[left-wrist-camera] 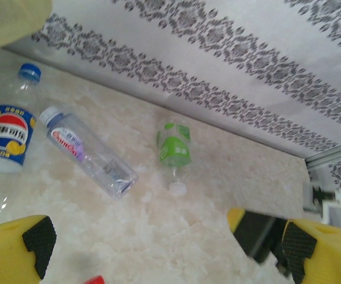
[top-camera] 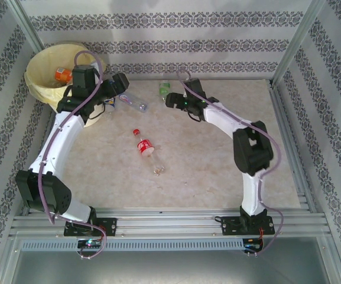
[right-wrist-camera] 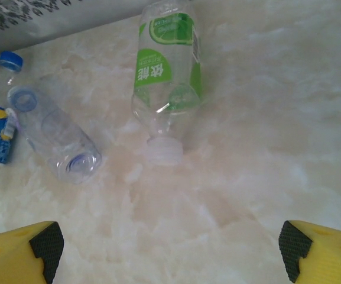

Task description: Put the plastic bottles in the bin

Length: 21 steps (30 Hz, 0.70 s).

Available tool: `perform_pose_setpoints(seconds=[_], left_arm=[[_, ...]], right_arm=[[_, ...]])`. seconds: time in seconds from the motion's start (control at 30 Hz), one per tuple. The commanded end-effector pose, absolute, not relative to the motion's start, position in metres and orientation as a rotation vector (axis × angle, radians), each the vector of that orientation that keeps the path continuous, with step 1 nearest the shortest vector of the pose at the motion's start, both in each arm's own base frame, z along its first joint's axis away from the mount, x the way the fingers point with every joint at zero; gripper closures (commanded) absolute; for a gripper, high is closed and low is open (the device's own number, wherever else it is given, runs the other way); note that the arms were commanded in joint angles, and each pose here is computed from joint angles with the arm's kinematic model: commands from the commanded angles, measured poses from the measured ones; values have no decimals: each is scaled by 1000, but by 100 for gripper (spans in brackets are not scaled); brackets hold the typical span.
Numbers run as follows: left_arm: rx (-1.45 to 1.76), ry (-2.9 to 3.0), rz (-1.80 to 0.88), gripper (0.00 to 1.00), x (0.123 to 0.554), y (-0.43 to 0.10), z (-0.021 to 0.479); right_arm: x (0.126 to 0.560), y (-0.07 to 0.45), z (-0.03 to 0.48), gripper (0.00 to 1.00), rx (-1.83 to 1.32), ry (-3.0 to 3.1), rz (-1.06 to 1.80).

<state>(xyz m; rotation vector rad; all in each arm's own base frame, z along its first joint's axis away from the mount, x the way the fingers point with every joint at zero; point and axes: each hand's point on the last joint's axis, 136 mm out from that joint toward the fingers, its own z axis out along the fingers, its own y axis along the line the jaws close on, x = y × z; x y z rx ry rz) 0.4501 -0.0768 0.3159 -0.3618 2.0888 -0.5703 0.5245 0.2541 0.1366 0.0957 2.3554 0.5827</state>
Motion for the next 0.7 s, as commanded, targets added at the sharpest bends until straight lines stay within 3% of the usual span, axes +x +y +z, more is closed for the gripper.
perform_pose_setpoints(seconds=[0.0,0.33,0.67], left_arm=[[-397,2040,-579,0,446,-76,321],[-443,2101,-481,0,440,-64,294],[-456,2126,-404,0,438,-54,282]], right_arm=[[525,271,109,7,112,2486,594],[554,306,68,27,207,2615,653],[568,301,39,31,365,2637,539]])
